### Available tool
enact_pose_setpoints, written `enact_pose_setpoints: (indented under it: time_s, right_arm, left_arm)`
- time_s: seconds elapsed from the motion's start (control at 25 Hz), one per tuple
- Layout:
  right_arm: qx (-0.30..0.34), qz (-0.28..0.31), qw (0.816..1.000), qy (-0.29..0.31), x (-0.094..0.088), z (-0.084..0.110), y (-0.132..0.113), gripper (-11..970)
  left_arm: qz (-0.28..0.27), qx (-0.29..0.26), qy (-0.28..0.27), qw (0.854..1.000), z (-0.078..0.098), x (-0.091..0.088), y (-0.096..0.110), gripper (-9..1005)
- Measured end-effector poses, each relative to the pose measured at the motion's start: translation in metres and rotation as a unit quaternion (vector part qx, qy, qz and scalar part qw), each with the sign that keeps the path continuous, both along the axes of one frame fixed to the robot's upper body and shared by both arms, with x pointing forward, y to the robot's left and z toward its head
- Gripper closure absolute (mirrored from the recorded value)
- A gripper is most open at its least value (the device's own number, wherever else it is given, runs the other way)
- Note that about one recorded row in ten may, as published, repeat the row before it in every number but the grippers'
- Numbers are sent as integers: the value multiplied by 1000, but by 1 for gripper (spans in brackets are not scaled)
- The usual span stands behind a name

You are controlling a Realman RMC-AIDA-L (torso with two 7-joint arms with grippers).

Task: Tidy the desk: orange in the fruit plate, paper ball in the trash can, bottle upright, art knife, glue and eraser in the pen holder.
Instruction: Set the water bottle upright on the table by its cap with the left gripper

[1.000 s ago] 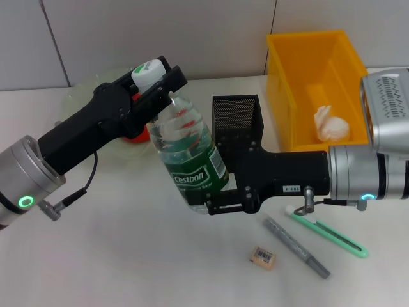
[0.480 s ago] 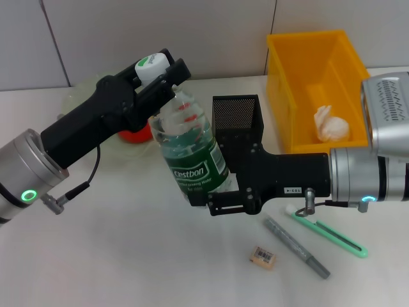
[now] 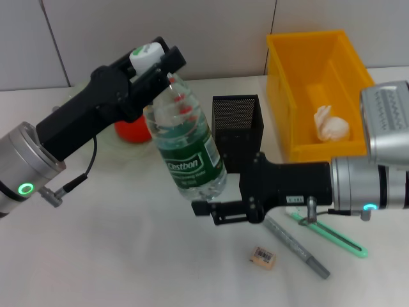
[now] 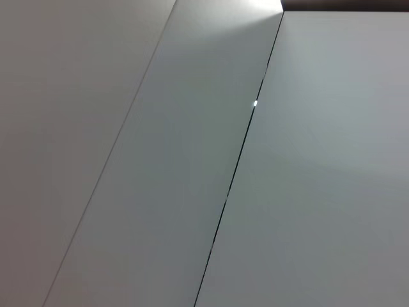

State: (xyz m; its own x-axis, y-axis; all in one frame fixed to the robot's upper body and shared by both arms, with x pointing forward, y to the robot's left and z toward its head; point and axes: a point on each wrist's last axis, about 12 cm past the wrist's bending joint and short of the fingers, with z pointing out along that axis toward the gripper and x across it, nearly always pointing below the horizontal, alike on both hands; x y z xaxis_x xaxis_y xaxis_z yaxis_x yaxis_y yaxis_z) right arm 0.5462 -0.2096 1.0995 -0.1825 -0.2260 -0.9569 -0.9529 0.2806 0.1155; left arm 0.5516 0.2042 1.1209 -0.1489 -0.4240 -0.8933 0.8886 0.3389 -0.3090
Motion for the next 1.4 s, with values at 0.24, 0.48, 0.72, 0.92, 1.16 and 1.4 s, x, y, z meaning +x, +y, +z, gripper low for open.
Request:
enact_pose_setpoints:
  time_s: [0.24,0.48,0.72,0.92,1.16,1.4]
  right_arm:
    - [-2,-3,1000,3,0,-2,-1,205]
    - [-2,-5,1000,5,0,-3,-1,220]
    - [-5,-7,1000,8,-2,-5,-3,220]
    - [-6,-7,1000,3,-7,-7,-8,220]
    - [-10,-20,1000,-1,-15,-9,-18,220]
    - [-11,-37,999,-3,-22,-10,-29,220]
  left_arm:
    - [2,-4,-3,1000,2,1,0,556]
    - [2,-2,-3,1000,2,1,0,557]
    - [3,-1,-1,1000,1,1,1,557]
    - [4,-1,-1,1000,1,1,1,557]
    - [13,2,-9,1000,1,2,2,556]
    - [23,8,-18,1000,-1,1,5,556]
